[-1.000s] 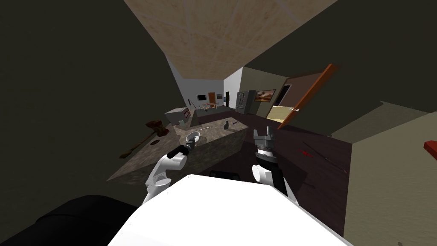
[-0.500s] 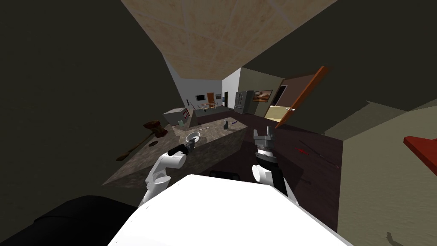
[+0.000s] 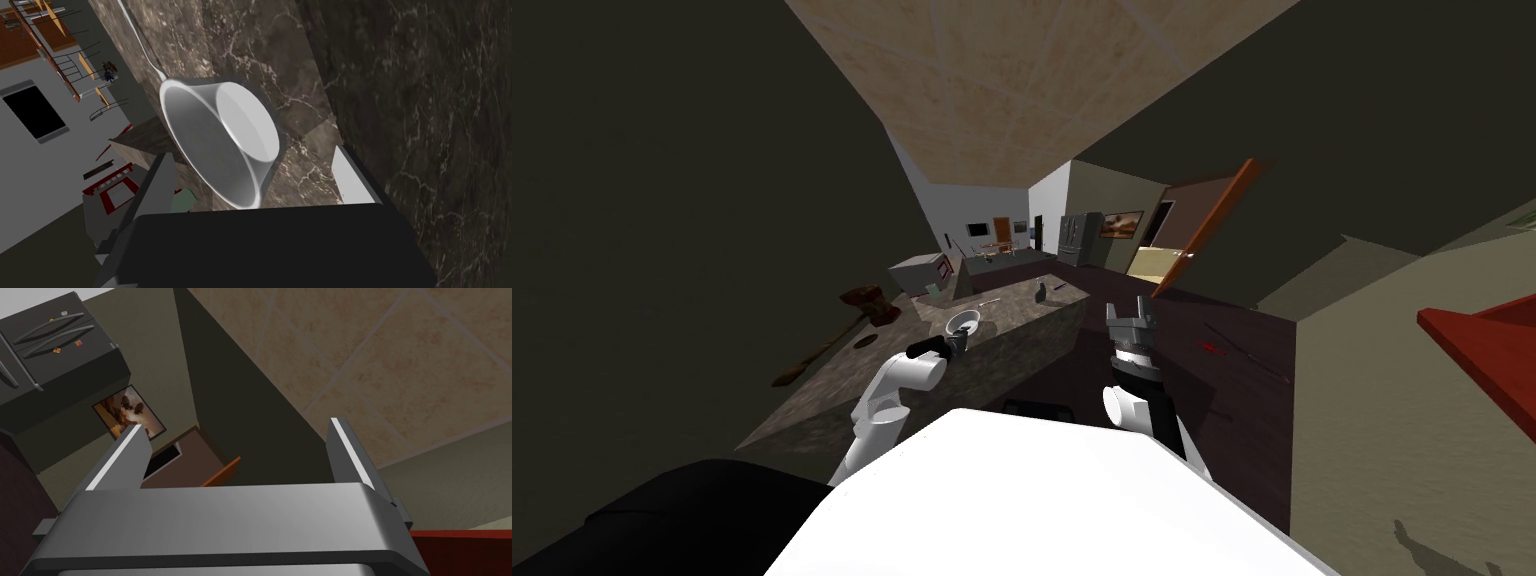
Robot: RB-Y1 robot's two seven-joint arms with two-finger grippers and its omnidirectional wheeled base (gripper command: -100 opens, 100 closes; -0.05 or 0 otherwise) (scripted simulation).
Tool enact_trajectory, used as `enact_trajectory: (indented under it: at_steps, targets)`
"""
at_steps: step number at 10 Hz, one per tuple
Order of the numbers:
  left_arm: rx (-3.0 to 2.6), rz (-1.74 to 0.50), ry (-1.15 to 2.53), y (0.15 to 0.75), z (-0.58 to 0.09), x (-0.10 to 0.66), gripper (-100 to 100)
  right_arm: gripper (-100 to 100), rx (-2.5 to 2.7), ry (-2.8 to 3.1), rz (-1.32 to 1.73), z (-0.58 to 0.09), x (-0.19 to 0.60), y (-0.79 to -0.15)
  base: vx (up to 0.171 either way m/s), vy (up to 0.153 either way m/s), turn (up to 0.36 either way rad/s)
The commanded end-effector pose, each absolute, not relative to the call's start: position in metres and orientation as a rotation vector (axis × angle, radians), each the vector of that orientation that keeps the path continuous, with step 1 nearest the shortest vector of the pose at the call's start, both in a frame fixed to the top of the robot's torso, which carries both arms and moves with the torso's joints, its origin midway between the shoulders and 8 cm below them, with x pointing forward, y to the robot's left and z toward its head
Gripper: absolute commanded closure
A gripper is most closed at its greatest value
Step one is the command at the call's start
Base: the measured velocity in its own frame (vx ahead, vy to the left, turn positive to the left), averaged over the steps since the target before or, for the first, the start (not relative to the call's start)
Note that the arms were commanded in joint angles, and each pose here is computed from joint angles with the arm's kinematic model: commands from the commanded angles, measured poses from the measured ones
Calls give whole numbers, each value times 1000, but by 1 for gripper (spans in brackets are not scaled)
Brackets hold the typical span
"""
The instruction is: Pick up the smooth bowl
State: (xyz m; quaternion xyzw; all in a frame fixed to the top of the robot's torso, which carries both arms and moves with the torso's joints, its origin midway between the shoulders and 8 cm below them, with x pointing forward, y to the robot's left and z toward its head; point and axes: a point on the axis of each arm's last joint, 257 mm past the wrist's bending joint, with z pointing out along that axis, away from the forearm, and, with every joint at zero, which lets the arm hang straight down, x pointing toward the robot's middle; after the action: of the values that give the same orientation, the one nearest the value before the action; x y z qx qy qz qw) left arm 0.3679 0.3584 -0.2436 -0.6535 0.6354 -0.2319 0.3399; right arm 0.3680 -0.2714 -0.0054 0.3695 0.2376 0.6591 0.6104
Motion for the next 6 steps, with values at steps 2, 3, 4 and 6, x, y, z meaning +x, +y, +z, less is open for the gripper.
enact_trajectory:
  at_steps: [2, 3, 4, 6]
  targets:
    - [-1738, -556, 1698, 362, -251, 361, -100, 0, 853, 549, 1521, -5, 368, -271, -2, 45, -50]
    - [-1746, -546, 1703, 363, -253, 359, -100, 0, 853, 549, 1521, -5, 368, -271, 4, 41, -39]
    - [-1760, -523, 1726, 365, -256, 357, -100, 0, 853, 549, 1521, -5, 368, -271, 8, 44, -72]
    - [-1781, -487, 1753, 368, -259, 352, -100, 0, 853, 549, 1521, -5, 368, -271, 8, 43, -53]
